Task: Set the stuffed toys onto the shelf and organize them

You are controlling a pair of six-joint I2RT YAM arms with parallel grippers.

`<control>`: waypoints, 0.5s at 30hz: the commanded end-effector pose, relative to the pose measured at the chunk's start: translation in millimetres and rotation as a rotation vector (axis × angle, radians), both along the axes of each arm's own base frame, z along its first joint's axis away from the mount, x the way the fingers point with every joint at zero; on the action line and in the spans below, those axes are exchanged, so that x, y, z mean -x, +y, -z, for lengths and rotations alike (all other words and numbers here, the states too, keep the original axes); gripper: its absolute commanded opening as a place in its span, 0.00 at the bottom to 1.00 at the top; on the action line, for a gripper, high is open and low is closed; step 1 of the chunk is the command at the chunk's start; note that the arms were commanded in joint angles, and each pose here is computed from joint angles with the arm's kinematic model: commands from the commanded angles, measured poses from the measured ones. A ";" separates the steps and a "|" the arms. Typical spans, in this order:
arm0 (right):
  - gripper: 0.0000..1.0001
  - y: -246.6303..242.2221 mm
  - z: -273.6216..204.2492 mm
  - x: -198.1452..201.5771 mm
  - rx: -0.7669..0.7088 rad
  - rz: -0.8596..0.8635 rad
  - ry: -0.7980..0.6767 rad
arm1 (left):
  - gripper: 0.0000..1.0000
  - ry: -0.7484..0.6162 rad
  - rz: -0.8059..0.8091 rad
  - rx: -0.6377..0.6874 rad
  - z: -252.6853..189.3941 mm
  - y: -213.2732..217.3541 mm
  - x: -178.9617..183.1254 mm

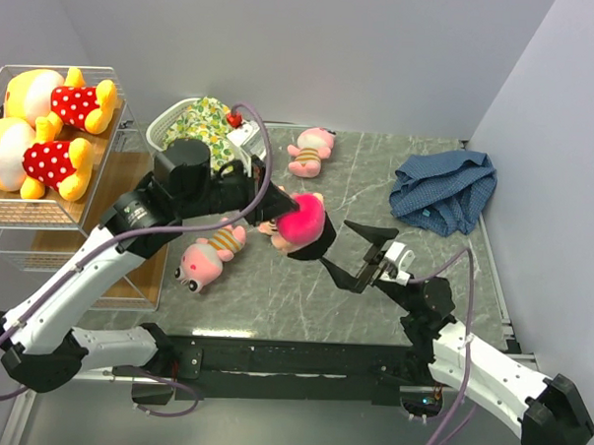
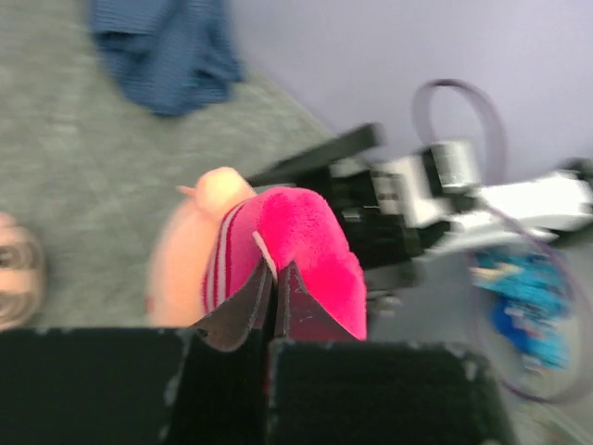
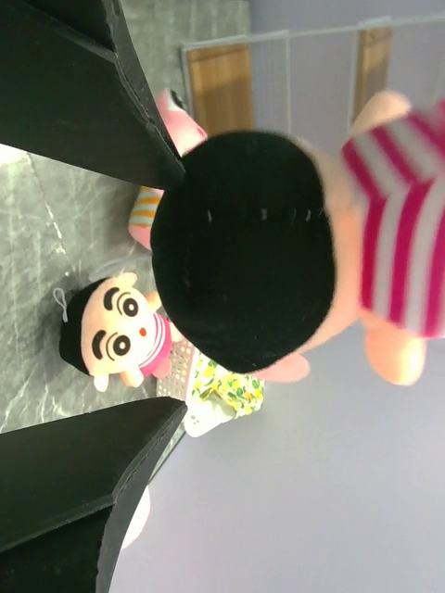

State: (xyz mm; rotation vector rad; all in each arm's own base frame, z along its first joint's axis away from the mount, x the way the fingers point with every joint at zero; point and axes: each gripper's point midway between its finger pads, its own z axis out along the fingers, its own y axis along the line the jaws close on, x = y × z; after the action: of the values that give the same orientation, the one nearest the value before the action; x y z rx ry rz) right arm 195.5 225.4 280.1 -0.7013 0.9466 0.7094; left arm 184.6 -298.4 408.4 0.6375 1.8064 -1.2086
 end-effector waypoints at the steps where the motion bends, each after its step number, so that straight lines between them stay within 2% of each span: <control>1: 1.00 -10.3 -42.2 -1.5 -0.091 0.038 0.007 | 0.01 -0.191 -0.295 -0.299 14.8 43.2 -60.3; 4: 1.00 -17.2 -44.9 -14.6 -0.116 0.099 0.103 | 0.01 -0.264 -0.417 -0.422 14.3 62.1 -86.5; 5: 1.00 -18.7 -46.4 -17.8 -0.125 0.113 0.125 | 0.01 -0.293 -0.538 -0.478 12.0 80.0 -102.5; 7: 1.00 -20.9 -46.7 -28.2 -0.146 0.149 0.206 | 0.01 -0.357 -0.637 -0.556 9.6 95.5 -119.5; 8: 1.00 -20.1 -46.2 -30.2 -0.149 0.153 0.229 | 0.01 -0.397 -0.744 -0.646 11.1 115.8 -130.7; 11: 1.00 -21.5 -45.7 -37.0 -0.175 0.175 0.287 | 0.01 -0.498 -0.877 -0.791 6.2 140.7 -144.8; 15: 1.00 -27.5 -48.1 -38.1 -0.214 0.195 0.282 | 0.01 -0.575 -0.993 -0.865 -10.7 162.3 -145.8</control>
State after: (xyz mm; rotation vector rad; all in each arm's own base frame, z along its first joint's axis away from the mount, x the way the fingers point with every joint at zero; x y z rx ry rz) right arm 227.7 206.5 319.6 -0.4145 1.1458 0.7321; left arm 325.5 -182.2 374.3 0.4935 1.8303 0.1189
